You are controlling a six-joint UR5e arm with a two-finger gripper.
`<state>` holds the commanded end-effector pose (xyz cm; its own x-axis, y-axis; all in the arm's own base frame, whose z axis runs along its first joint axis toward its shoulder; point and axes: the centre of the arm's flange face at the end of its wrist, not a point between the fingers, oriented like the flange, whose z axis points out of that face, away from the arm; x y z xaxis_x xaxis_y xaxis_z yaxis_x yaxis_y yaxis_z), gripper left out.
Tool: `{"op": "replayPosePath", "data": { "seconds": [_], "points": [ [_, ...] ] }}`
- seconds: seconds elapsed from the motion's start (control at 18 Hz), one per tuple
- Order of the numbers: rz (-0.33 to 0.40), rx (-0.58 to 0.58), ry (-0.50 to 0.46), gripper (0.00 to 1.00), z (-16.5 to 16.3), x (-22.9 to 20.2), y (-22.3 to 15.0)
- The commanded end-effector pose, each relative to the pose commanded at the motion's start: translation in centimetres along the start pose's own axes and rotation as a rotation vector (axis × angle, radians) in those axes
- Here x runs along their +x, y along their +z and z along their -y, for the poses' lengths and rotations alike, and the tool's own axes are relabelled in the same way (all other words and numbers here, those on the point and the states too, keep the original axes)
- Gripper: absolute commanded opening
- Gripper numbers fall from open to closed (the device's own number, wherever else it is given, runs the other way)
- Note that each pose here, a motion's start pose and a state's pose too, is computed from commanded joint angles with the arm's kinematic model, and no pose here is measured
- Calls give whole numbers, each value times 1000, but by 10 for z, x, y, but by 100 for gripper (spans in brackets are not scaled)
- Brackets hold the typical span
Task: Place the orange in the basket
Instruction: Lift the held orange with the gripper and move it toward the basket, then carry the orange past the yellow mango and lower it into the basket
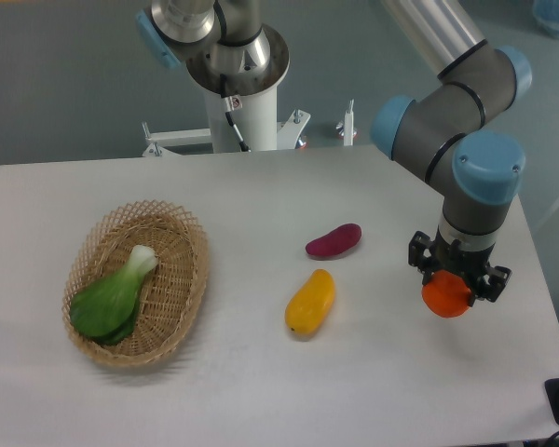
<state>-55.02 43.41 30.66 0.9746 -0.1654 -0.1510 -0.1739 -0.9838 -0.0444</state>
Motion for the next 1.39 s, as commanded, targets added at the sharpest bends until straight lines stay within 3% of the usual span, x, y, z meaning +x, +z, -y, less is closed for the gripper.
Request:
{"op": "replayPosePath", "data": {
  "seconds": [0.39,0.89,1.39],
  "points": [
    [-1,3,-6,77,13,11,-3],
    [-11,23,-72,77,66,49,-10],
    [-47,21,-101,77,133,123,-2]
  ]
}}
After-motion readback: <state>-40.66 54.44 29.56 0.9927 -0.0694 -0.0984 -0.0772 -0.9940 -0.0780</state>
